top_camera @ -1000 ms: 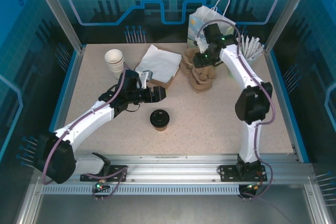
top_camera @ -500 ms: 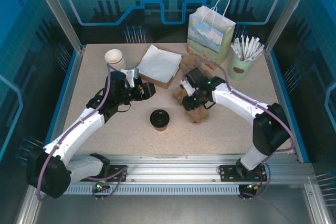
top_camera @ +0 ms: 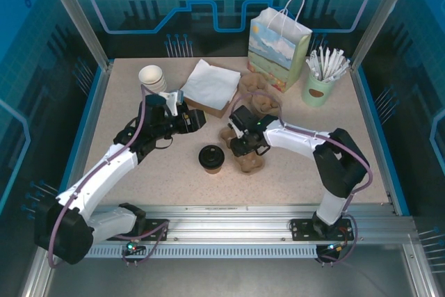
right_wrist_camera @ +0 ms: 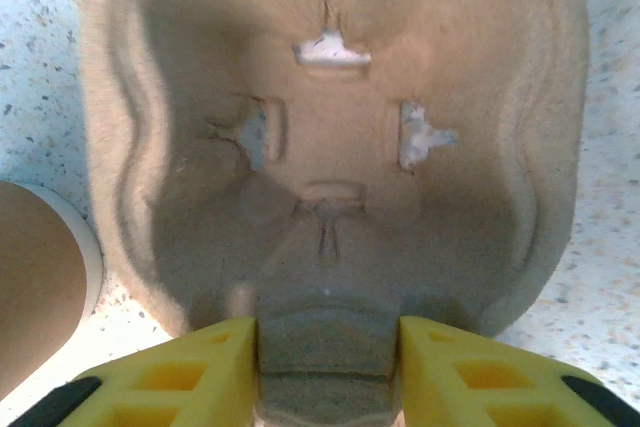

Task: Pack the takeout coffee

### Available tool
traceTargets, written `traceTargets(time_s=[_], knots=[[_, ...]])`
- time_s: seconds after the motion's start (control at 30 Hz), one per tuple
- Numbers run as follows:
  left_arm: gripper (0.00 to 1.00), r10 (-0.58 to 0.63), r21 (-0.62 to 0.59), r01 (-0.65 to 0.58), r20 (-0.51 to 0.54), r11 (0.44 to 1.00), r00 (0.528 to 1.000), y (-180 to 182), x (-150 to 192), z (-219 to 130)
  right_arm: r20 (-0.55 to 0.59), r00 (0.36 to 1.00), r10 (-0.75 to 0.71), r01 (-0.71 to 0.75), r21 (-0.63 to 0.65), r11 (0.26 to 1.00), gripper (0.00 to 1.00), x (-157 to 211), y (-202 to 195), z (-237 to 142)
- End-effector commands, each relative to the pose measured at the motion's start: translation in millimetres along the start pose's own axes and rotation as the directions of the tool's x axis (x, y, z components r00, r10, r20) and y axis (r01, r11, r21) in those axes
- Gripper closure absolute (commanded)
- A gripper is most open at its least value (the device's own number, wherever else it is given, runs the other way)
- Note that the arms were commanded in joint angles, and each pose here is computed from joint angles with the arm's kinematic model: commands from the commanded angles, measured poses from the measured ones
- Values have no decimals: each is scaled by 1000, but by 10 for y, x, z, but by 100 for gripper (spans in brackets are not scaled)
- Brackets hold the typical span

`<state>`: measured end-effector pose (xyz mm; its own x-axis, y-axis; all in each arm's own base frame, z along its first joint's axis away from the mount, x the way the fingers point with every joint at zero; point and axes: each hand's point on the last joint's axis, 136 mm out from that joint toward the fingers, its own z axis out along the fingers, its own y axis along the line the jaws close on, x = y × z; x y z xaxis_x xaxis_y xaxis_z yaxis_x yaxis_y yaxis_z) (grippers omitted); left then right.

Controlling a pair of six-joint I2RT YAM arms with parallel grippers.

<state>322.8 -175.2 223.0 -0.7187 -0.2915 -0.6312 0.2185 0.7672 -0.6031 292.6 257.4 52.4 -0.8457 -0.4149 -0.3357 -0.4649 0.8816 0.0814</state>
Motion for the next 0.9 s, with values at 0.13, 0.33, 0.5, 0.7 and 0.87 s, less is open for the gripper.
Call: traceTargets(time_s=[0.13, 0.33, 0.5, 0.7, 0.87], knots=[[23, 12, -8, -12, -7, 1000, 1000, 46, 53, -41, 55, 998, 9, -8, -10, 1000, 48, -167, 108, -179], [23, 19, 41, -19, -4, 999, 1000, -72, 7, -54, 161, 987, -29, 20, 55, 998, 36, -422, -92, -795], [23, 50, 122, -49, -5, 991, 999, -306, -79, -75, 363, 929, -74, 28, 130, 991, 27, -975, -514, -1545], [23, 95, 167, -95, 5, 981, 995, -560, -253, -37, 579, 814, -50, -61, 171, 983, 23, -1636, -1200, -2279], [24, 109, 170, -110, 18, 979, 994, -647, -380, 79, 648, 758, -73, -111, 239, 965, 21, -1995, -1721, -2538]])
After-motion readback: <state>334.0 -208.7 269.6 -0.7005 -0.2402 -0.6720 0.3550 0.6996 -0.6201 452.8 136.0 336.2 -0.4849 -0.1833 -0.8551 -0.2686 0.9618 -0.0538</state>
